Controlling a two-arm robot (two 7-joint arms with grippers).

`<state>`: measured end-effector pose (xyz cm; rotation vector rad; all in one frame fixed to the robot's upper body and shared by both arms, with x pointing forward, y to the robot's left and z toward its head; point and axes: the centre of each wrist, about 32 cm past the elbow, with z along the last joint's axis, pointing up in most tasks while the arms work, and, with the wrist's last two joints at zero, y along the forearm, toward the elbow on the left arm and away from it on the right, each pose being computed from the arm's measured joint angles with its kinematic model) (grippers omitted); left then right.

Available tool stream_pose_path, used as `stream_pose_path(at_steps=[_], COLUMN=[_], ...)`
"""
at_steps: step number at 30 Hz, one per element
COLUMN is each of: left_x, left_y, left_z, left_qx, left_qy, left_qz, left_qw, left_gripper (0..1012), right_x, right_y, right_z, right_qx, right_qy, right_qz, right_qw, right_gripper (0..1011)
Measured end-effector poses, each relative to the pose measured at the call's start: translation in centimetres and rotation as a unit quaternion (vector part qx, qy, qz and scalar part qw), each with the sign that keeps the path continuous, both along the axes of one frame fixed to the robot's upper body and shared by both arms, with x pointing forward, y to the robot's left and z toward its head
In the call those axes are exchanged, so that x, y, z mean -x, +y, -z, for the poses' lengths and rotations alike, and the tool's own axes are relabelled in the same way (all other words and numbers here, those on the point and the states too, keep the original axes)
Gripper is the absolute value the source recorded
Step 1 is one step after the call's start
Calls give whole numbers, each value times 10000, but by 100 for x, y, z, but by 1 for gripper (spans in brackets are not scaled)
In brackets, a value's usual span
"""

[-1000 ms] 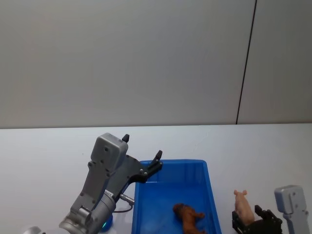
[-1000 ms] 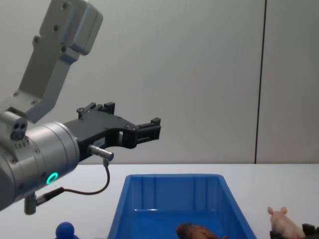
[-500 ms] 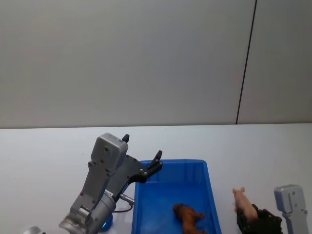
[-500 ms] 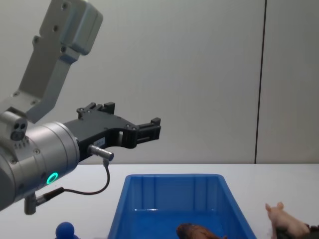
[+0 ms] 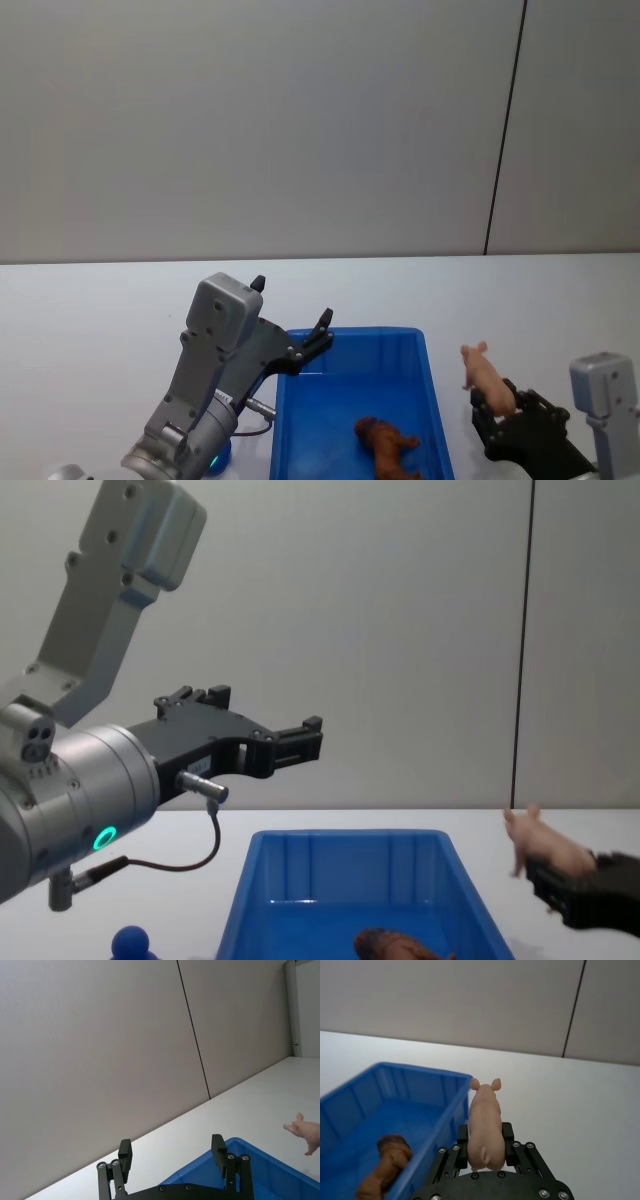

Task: Pick up the two dolls from the table and place them into the box.

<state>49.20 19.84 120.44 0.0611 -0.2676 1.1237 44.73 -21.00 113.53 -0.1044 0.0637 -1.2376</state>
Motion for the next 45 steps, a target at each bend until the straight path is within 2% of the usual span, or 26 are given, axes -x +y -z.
stream_pose_path(at_steps=[9,15,19,24,25,27,29,30,32,34,38,41,45], left_x=[0,0,0,0,0,0,0,0,0,0,0,0,0], left_y=[0,0,0,0,0,0,0,0,0,0,0,0,0], left_z=[0,0,0,0,0,0,0,0,0,0,0,0,0], left_qx=[0,0,0,0,0,0,0,0,0,0,0,0,0], left_qy=[0,0,0,0,0,0,0,0,0,0,0,0,0], left_qz=[0,0,0,0,0,0,0,0,0,0,0,0,0], left_qw=[10000,10000,10000,10000,10000,10000,10000,10000,10000,10000,10000,10000,10000], left_gripper=[1001,1001,1001,1001,1001,1001,1001,1001,1001,1001,1001,1001,1001], right_x=[-36,-116,-168,-262,-270,-301,-318,-334,-346,-359,-367,-359,-328], right_y=[58,149,196,269,276,300,312,324,330,334,324,298,250], right_z=[-178,-286,-313,-343,-340,-340,-340,-339,-338,-337,-334,-329,-331], right_qx=[-288,-489,-563,-645,-648,-663,-664,-659,-652,-633,-591,-560,-522], right_qy=[-406,-578,-605,-588,-573,-544,-524,-503,-486,-466,-445,-441,-458], right_qz=[-555,-1036,-1219,-1425,-1437,-1457,-1459,-1456,-1440,-1389,-1233,-1097,-914], right_qw=[9972,9917,9891,9859,9858,9856,9857,9859,9862,9872,9896,9914,9934], right_gripper=[380,380,393,534,534,630,664,731,798,825,958,1001,1001])
